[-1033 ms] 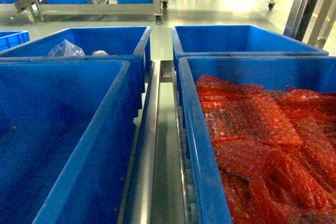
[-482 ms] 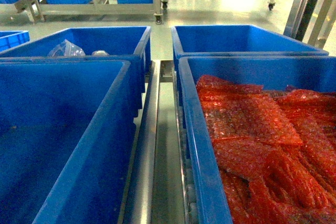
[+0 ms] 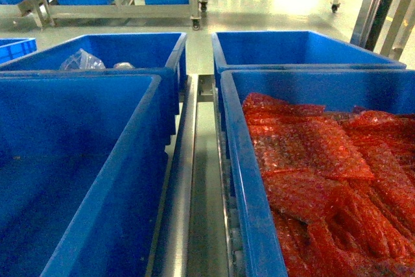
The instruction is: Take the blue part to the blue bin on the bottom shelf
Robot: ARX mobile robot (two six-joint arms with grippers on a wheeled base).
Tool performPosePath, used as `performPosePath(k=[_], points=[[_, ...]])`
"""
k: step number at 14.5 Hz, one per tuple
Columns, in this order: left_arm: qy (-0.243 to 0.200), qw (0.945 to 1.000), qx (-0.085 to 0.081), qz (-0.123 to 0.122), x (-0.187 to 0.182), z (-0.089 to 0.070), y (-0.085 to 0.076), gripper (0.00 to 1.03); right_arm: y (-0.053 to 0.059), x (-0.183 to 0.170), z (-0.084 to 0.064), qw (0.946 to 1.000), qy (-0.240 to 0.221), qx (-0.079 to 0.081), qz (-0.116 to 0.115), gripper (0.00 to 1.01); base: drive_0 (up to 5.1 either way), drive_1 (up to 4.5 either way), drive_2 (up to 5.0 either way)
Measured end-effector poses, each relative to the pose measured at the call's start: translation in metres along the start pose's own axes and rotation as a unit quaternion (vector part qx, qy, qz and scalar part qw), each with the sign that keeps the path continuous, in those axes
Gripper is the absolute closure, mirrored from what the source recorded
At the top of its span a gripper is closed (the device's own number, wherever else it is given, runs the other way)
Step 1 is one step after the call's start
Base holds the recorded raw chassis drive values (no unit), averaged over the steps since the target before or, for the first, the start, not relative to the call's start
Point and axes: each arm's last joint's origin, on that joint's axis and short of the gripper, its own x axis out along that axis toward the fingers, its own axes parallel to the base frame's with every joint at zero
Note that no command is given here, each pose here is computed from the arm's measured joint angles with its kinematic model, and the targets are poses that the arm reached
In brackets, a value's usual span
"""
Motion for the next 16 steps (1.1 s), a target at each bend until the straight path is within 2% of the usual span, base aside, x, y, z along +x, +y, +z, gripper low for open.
performPosePath(k=[16], points=[[0.000,1.0000,0.001,0.000,0.0000,0.0000,0.0000,0.05,0.0000,0.0000,0.0000,1.0000,0.000,0.000,0.000,0.03,0.0,0.00,0.0]])
